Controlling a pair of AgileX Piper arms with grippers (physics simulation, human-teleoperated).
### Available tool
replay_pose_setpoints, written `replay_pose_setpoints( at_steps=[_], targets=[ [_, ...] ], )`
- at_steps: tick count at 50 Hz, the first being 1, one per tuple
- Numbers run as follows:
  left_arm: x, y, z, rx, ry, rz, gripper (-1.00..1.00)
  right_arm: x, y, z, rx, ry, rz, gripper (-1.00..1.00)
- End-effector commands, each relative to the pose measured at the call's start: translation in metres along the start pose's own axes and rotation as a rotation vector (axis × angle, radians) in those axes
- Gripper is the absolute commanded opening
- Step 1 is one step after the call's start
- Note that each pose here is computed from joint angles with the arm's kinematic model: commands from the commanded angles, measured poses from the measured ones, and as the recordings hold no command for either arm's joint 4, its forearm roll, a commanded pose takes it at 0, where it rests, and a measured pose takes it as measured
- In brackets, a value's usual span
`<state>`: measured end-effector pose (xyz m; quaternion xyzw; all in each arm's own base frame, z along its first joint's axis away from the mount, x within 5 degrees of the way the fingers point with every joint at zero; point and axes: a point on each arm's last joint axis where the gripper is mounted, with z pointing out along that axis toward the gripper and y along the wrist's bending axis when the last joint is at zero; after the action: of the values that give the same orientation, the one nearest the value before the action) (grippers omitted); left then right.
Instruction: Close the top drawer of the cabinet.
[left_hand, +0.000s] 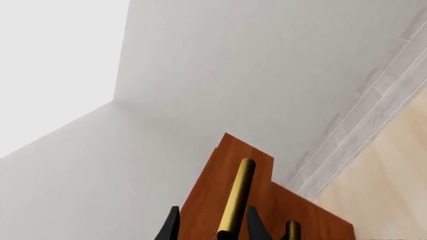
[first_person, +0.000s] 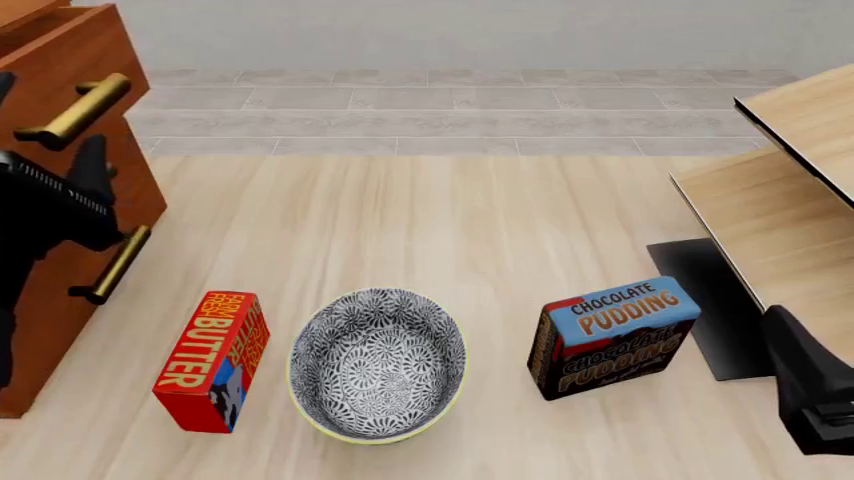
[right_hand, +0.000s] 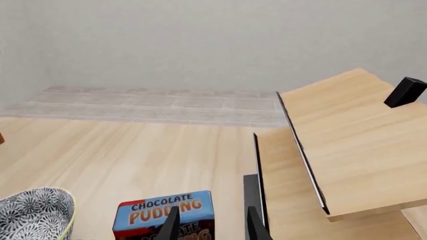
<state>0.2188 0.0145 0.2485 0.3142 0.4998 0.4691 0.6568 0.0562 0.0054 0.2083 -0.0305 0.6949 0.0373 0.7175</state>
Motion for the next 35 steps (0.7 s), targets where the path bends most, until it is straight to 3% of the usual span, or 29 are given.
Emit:
replay_pose_setpoints(
  at_steps=[1, 35],
  targets=[
    [0.010, 0.004, 0.001, -0.024, 0.047, 0.002, 1.00, 0.000, 0.000, 0.000, 0.000, 0.005, -0.002, 1.00],
    [0.023, 0.008, 0.005, -0.043, 0.100, 0.010, 1.00, 0.001, 0.000, 0.000, -0.002, 0.013, 0.000, 1.00]
  ],
)
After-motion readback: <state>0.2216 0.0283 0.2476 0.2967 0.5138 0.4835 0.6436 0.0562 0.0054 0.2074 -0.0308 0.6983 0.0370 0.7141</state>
